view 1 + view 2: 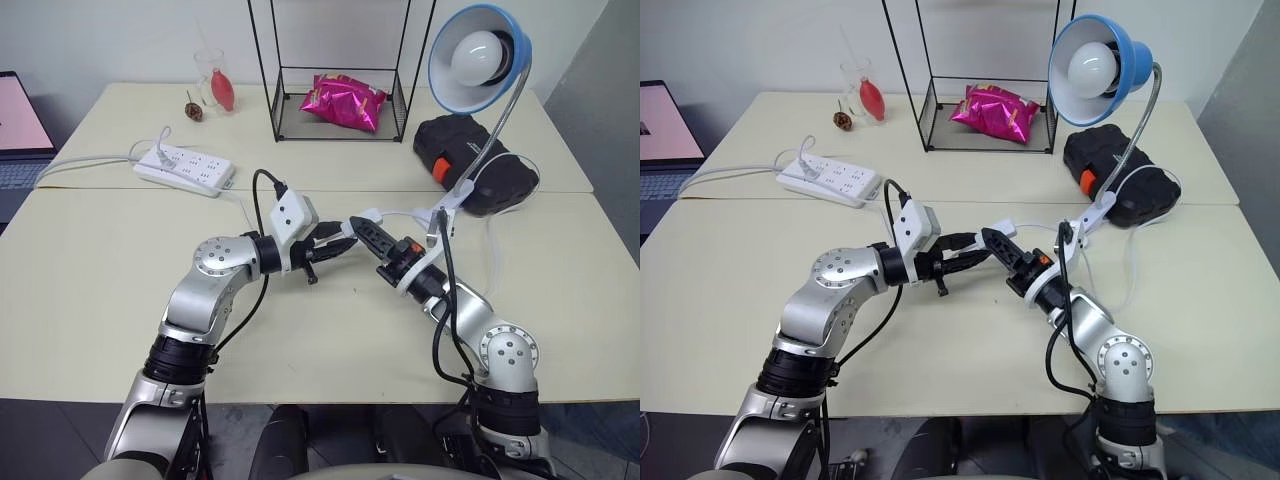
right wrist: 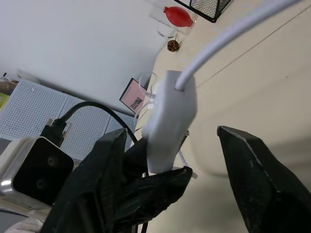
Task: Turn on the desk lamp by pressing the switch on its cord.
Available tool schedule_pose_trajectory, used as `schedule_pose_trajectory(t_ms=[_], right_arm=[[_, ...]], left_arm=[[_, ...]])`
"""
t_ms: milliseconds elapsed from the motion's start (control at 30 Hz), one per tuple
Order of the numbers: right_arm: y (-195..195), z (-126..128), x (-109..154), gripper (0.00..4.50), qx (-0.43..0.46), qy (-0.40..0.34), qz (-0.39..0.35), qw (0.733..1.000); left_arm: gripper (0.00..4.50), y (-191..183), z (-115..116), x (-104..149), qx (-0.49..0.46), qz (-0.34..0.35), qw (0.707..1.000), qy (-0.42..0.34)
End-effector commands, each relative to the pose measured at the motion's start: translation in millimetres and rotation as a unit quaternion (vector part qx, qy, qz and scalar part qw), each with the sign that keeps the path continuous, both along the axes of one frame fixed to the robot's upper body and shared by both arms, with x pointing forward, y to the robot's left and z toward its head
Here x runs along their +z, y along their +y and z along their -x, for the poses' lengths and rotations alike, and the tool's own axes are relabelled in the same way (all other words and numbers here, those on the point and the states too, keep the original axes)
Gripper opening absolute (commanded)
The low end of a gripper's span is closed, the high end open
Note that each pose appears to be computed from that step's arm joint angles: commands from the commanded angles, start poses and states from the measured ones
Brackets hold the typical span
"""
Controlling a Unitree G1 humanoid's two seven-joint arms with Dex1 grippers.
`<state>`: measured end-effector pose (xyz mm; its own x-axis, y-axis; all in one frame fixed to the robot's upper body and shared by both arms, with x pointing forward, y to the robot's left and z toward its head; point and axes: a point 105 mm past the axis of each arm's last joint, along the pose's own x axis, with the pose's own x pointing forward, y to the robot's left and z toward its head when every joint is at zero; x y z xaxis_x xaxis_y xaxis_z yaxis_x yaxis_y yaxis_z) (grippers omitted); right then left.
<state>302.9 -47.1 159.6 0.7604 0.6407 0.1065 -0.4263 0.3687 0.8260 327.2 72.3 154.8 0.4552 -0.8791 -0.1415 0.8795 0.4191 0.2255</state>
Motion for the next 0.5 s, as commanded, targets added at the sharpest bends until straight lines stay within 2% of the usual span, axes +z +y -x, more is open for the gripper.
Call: schedule_pose_trajectory(t_ms=[33, 500], right_arm=[[-3, 6, 12, 4.04, 0.001, -0.025, -0.005, 1.0], [-1, -2, 1, 4.06, -0.015, 0.01, -0.009, 1.0]], left_arm=[[1.01, -4, 3, 14, -0.009, -0.018, 0.999, -0.032], [1.01, -6, 6, 15, -0.009, -0.035, 0.999, -0.015]])
